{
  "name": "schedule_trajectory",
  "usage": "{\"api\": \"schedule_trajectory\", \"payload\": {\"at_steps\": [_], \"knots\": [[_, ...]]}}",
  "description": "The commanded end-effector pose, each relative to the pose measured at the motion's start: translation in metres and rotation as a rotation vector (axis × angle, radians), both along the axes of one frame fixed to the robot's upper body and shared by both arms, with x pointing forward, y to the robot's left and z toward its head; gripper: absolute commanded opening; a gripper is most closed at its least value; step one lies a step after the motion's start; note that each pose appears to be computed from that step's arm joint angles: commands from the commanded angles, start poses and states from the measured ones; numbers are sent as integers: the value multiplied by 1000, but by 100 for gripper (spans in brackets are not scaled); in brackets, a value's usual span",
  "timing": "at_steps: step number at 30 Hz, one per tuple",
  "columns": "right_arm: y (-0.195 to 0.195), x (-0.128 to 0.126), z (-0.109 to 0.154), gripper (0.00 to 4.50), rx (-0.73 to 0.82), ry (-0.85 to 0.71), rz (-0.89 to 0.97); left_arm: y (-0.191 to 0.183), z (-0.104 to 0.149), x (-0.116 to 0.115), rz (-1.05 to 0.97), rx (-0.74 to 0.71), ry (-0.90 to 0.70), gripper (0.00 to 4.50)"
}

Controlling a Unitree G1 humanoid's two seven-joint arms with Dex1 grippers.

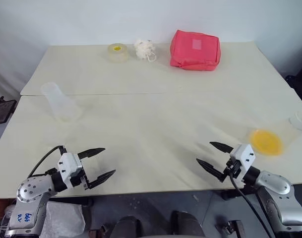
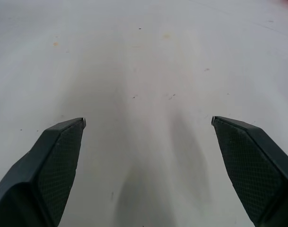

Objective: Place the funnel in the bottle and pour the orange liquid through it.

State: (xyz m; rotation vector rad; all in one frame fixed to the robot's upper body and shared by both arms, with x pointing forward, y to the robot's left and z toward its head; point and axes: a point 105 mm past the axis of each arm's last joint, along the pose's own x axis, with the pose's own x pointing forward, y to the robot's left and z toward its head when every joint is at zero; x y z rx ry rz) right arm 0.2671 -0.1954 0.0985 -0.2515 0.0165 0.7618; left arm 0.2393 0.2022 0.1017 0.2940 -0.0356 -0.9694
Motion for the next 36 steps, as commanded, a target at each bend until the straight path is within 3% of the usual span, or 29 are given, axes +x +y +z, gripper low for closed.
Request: {"api": "schedule_trajectory", "payload": {"at_steps": [1,8,16,30,36], "knots": [[5,0,10,448,8,-53,16,-4,7,-1,-19,-27,-20,450],[7,0,12,448,7,-55,24,-8,6,5,38,-99,101,450],[14,6,14,448,15,-58,63,-6,12,10,116,-107,52,450],[42,41,47,448,63,-128,199,86,68,-10,766,-259,-111,450],[57,44,61,448,92,-149,267,114,76,6,971,-250,-125,450]]}}
